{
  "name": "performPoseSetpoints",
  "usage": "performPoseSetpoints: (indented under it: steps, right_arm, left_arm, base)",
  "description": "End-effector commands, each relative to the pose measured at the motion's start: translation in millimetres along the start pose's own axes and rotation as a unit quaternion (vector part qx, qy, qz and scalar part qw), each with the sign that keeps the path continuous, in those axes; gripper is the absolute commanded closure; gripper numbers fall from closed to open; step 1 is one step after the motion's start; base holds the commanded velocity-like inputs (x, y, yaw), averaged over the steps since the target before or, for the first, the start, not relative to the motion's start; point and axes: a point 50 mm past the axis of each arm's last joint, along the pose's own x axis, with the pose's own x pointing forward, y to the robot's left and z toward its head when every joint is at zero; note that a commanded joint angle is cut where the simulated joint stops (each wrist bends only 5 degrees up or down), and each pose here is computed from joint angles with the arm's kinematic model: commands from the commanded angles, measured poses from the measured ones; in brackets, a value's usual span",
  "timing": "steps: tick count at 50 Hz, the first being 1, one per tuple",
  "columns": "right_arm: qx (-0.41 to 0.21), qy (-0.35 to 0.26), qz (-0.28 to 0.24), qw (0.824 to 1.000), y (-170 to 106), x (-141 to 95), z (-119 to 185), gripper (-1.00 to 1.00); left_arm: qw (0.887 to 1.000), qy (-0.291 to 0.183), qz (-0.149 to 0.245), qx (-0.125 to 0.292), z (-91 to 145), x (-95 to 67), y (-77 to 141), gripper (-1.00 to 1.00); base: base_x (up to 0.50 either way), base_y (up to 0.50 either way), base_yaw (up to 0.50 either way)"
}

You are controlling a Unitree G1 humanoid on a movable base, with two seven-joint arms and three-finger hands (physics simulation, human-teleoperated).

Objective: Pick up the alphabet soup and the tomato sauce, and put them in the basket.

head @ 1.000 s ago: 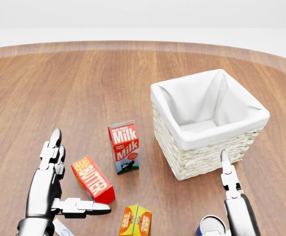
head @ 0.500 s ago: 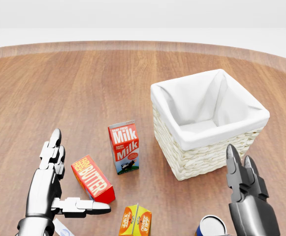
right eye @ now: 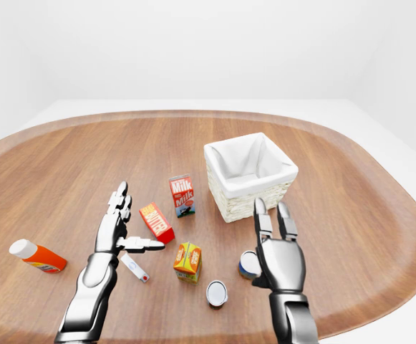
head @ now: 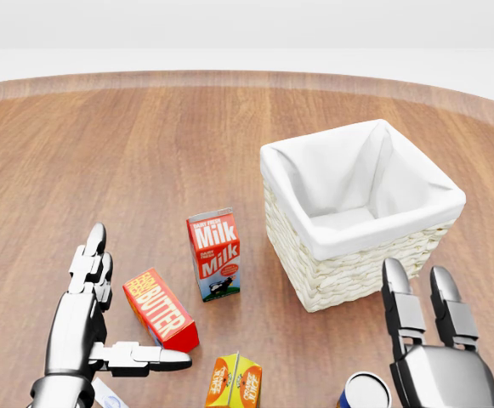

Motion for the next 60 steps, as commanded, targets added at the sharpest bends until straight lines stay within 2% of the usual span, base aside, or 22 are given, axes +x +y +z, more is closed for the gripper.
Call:
performPoseSetpoints:
  steps: [1,11,22,60]
  right_arm:
    - [-0.085,-0.018,0.016,0.996,12,-5,-1,-1.0]
    - [-0.12,-0.055,0.026,0.991,27,-7,7,-1.0]
    - [-0.128,-0.081,0.051,0.987,42,-4,12,-1.0]
    - [-0.145,-0.087,0.1,0.98,85,9,-4,-1.0]
  left_arm:
    - [1.0,-0.005,-0.005,-0.008,0,0.8,0,-1.0]
    - [1.0,-0.004,-0.005,-0.008,1,1.1,0,-1.0]
    - [1.0,-0.004,-0.005,-0.008,0,0.2,-1,-1.0]
    - [1.0,-0.002,-0.004,-0.009,-1,1.8,0,-1.0]
  base:
    - [0.0,0.0,0.0]
    - [0.0,0.0,0.0]
    - [0.0,0.0,0.0]
    - [0.0,0.0,0.0]
